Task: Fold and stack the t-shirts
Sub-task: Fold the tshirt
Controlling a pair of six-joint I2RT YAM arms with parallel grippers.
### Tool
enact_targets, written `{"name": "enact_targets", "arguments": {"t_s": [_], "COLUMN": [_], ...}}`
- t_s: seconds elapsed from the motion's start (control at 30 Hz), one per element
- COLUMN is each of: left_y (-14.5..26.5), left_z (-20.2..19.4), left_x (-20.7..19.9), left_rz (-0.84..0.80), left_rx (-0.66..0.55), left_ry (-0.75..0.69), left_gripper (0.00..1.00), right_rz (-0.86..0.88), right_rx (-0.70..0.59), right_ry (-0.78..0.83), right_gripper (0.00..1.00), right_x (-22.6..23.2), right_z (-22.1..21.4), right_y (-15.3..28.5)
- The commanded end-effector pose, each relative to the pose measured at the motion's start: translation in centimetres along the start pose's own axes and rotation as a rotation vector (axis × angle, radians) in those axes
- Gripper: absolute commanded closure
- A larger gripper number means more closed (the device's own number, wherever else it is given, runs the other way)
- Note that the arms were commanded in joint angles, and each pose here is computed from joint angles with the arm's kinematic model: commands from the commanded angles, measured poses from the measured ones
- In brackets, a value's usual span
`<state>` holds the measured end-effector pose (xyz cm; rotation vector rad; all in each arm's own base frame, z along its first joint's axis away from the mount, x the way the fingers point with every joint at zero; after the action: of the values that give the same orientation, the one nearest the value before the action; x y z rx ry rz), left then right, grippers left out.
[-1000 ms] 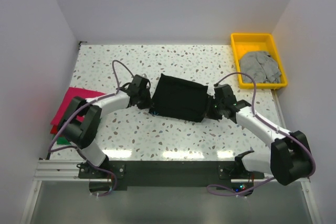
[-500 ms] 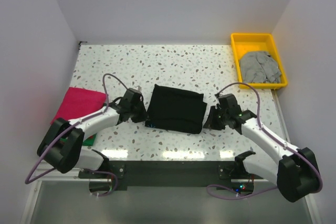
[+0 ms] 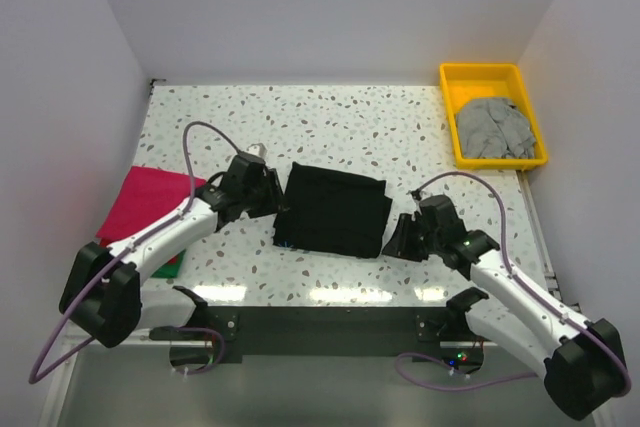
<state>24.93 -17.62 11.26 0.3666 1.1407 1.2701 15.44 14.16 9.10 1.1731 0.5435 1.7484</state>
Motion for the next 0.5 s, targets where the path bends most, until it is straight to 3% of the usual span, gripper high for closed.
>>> {"name": "enact_targets", "arguments": {"t_s": [0.0, 0.2, 0.47], "left_y": [0.9, -1.5, -3.3], "left_z": [1.2, -1.1, -5.4], "left_x": [-2.6, -4.2, -3.2], "left_rz": [-0.076, -0.092, -0.059], "left_rx": [-0.029, 0.053, 0.128], "left_ry": [-0.055, -0.084, -0.093], "left_gripper": [0.48, 0.53, 0.57], "right_rz": [0.013, 0.005, -0.015], "right_rx": [-0.016, -0.044, -0.063], "right_ry": [-0.006, 0.036, 0.021], "right_gripper": [0.69, 0.70, 0.67], "right_x": [0.7, 1.5, 1.2], "right_z": [-0.2, -0.1, -0.2], "right_y": [-1.1, -2.7, -4.5]}}
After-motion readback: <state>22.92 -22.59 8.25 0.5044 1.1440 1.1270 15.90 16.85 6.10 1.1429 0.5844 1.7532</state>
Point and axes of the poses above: each gripper's point midway between its finger pads, its own y axis back along the fingers, its own x axis along the line the jaws close on, z = x × y, the point moved 3 cm from there along y, back along the fingers, and after that the axes turned 6 degrees about y, right-handed, at the moved point
